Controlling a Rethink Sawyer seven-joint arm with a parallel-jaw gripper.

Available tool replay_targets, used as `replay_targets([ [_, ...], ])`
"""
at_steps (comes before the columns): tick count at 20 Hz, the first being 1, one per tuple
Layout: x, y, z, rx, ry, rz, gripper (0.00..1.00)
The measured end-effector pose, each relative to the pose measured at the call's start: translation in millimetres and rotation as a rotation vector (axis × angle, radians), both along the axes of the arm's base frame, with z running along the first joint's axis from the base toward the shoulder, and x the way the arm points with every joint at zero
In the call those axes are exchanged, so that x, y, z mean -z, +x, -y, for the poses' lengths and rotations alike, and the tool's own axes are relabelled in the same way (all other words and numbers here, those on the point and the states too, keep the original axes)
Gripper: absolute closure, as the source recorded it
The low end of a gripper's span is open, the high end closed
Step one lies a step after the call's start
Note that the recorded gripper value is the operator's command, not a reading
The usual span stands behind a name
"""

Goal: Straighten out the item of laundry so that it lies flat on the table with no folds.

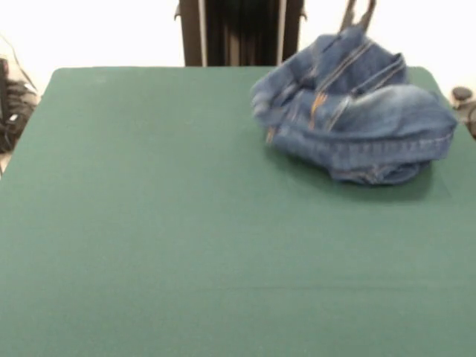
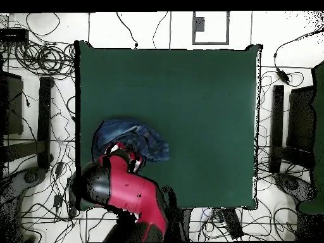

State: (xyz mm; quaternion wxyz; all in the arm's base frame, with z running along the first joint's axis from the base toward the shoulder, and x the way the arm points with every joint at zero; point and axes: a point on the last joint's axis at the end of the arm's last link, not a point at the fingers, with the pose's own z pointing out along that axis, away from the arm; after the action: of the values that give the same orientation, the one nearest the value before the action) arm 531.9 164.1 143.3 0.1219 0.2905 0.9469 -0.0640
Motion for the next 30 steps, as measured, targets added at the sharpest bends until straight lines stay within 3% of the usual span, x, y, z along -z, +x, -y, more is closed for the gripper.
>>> replay_targets([
  [4,16.8,13.2,40.7,0.020,-0.033,0.036,1.00],
  [8,18.3,12.2,54.9,0.014,-0.046,0.029,1.00],
  [19,17.1,13.8,62.3,-0.032,-0.043,0.027,1.00],
  [30,24.9,28.0,106.1,-0.104,-0.016,-0.021,1.00],
])
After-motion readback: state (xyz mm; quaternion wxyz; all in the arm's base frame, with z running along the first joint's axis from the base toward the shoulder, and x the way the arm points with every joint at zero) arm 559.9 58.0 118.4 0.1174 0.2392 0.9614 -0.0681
